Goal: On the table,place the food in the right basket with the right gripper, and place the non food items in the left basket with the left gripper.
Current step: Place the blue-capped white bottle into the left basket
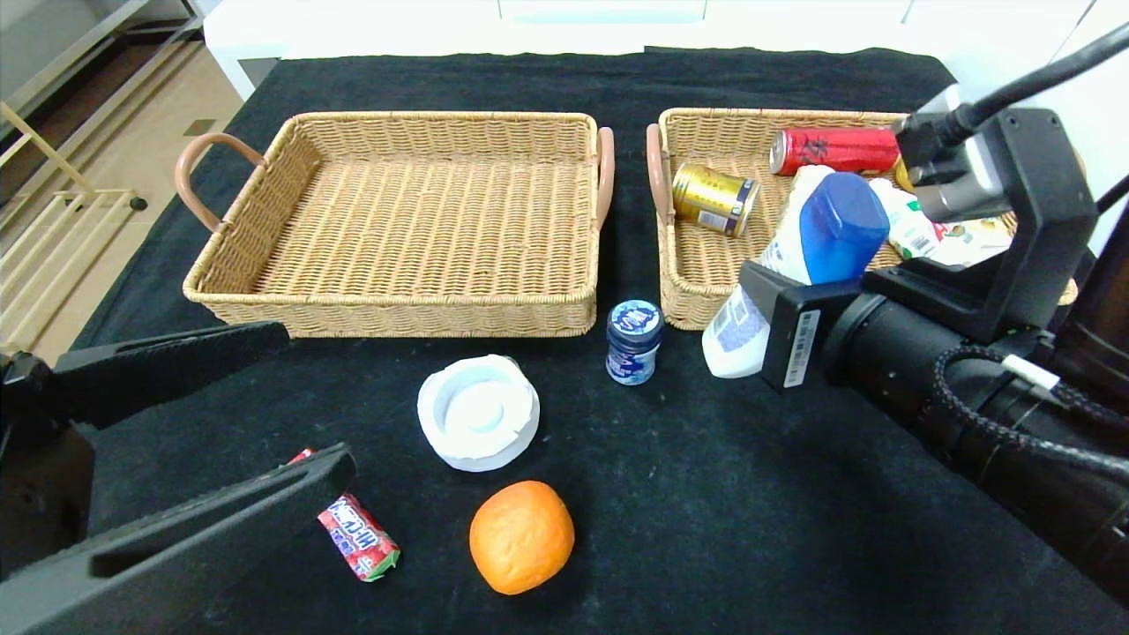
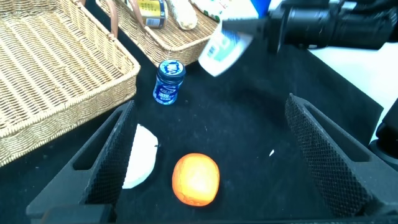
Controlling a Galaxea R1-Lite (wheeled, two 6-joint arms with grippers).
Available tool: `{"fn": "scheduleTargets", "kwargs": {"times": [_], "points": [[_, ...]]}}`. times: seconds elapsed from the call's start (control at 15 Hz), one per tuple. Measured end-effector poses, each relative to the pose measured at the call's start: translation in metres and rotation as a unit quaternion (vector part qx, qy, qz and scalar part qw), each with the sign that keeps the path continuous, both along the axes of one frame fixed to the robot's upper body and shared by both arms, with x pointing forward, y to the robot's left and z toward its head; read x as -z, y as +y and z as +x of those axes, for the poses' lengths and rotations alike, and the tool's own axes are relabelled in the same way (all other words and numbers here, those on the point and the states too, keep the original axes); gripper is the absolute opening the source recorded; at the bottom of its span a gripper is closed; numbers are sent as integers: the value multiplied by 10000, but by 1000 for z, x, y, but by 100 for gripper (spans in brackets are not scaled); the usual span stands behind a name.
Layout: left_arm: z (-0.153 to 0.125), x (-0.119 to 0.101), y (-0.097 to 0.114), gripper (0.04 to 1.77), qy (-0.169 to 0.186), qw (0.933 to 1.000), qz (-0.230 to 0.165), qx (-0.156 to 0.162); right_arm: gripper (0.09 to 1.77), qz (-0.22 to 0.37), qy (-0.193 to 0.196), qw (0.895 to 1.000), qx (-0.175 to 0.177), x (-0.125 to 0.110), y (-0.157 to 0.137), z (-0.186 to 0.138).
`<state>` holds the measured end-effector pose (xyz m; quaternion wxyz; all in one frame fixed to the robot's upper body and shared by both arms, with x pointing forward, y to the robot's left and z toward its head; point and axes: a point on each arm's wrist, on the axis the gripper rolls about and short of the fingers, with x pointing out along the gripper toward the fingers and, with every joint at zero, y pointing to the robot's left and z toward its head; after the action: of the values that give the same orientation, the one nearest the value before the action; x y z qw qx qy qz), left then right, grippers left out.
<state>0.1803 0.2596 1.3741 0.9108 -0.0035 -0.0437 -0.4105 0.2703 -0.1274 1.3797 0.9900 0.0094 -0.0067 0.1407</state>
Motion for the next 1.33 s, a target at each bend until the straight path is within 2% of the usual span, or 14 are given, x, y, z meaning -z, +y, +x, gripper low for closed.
{"fn": "scheduleTargets", "kwargs": {"times": [0.2,0.33,0.53,0.8,1.07,1.33], "points": [[0,0,0,172,4,10000,6,-15,68,267,-260,9989,-291,-23,16,3],[2,-2,2,172,-25,9999,-19,-139,68,431,-418,9967,-555,-35,30,8],[6,-9,8,172,-123,9990,-77,-414,68,515,-522,9935,-875,-40,54,17],[5,-12,11,172,-179,9986,-111,-484,68,610,-641,9898,-1116,-45,82,31],[2,-14,13,172,-162,9986,-99,-484,68,685,-720,9883,-1157,-41,107,49],[0,-15,14,172,-199,9986,-122,-468,68,697,-744,9892,-1050,-32,122,70]]}}
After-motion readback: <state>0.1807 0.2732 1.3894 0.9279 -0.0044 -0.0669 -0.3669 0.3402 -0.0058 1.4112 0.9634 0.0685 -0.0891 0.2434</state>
